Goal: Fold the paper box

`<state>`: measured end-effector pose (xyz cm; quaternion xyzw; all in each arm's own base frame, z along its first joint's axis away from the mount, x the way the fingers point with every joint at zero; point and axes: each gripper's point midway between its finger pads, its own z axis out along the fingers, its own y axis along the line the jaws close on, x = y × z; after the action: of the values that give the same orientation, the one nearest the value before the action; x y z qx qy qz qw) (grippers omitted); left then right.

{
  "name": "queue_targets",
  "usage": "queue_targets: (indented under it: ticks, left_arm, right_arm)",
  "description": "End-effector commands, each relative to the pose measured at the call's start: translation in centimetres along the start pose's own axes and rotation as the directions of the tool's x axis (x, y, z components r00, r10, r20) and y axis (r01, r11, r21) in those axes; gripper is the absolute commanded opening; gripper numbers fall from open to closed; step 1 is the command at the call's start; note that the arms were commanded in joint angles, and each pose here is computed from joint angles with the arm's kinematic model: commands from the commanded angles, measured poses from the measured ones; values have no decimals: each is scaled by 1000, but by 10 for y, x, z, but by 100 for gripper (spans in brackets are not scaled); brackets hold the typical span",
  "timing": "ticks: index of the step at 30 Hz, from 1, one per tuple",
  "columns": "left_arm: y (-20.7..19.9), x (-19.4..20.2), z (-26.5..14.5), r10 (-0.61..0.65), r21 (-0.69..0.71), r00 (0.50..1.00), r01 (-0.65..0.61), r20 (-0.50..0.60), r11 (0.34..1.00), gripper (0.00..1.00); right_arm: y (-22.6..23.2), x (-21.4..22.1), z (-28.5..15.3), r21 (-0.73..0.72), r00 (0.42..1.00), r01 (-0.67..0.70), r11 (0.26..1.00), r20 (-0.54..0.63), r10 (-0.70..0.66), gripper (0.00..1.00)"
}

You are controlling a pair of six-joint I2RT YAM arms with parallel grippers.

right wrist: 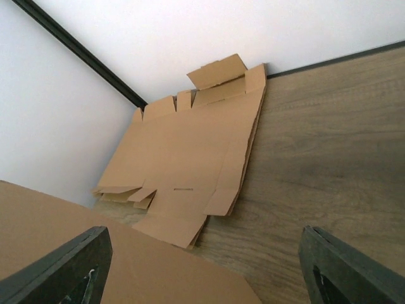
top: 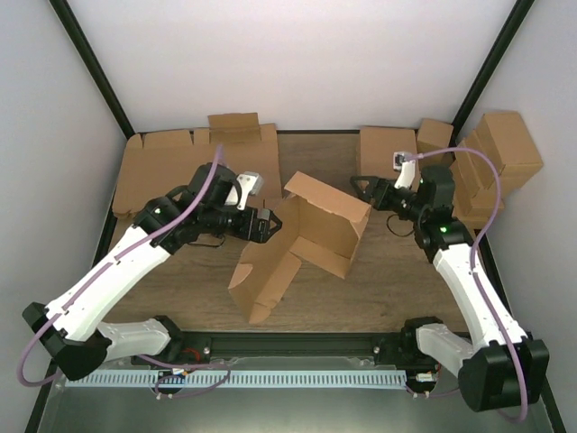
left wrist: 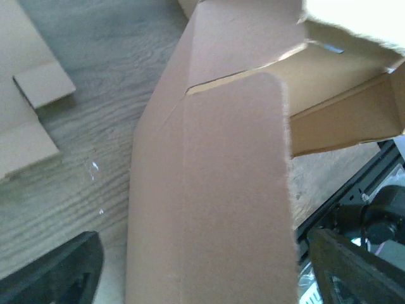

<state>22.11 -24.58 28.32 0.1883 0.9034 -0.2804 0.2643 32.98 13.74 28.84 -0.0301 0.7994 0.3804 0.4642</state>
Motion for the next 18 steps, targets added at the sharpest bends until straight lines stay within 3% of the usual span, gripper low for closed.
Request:
queue_targets:
  ticks: [1,9,14,18]
  left_arm:
    - [-17,-31,-28,-8,60,989,-1,148,998,96]
    - [21,-78,-89,-89,-52,919,118,383,992,100]
    - [52,-86,-90,-151,-53,907,186,394,981,100]
    - [81,-87,-73,-250,25,896,259,366,966,100]
  right_arm:
    - [0,11,-16,40,1000,-14,999,3,13,85]
    - [6,18,-33,48,1000,-15,999,14,14,89]
    - [9,18,-43,66,999,-13,998,29,12,89]
    - [9,24,-49,69,999,-32,997,31,30,88]
